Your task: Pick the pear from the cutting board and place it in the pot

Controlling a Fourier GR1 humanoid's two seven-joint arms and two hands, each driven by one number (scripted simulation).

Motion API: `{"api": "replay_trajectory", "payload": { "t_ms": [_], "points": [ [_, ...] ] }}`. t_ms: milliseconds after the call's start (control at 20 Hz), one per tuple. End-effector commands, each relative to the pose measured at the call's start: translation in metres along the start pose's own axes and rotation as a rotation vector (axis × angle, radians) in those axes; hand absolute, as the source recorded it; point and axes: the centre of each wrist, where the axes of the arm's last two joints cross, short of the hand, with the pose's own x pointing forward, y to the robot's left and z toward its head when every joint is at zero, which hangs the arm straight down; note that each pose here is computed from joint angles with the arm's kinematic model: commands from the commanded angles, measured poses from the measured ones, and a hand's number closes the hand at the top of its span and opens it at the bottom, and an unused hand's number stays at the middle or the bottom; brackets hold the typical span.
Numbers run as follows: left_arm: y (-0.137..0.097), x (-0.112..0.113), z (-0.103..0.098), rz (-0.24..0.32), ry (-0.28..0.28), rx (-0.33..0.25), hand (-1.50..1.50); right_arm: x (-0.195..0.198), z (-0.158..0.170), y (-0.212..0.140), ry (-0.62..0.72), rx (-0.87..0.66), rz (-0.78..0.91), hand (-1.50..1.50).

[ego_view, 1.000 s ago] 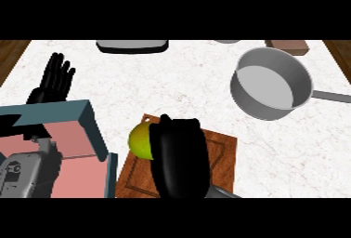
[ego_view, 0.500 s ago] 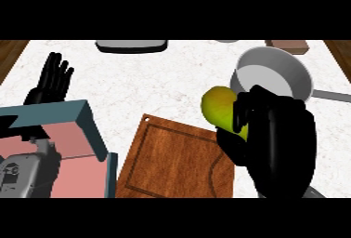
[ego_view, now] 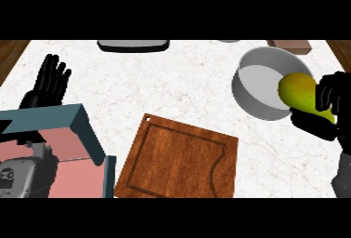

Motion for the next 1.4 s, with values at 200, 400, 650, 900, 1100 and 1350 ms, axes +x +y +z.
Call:
{"api": "replay_trajectory", "payload": {
  "t_ms": [200, 400, 650, 900, 1100, 1350],
  "points": [
    [-0.008, 0.002, -0.012, -0.016, 0.015, 0.002, 0.0, -0.094, -0.056, -0.007, 0.006, 0.016, -0.055, 1.5],
    [-0.007, 0.005, -0.001, 0.012, 0.015, 0.007, 0.0, -0.119, -0.054, 0.021, -0.018, 0.032, -0.009, 1.5],
    [0.007, 0.004, -0.011, 0.003, 0.011, 0.002, 0.0, -0.136, -0.063, 0.073, 0.019, 0.039, -0.015, 1.5],
    [-0.009, -0.023, -0.005, 0.011, 0.008, -0.008, 0.0, -0.157, -0.077, 0.092, 0.069, 0.202, 0.008, 1.5],
    [-0.014, 0.002, -0.01, -0.001, 0.006, -0.036, 0.0, -0.174, -0.095, 0.09, 0.163, 0.339, -0.171, -1.5],
    [-0.008, 0.002, -0.003, 0.001, 0.002, -0.01, 0.0, -0.177, -0.083, 0.114, 0.034, 0.391, -0.218, -1.5]
  ]
}}
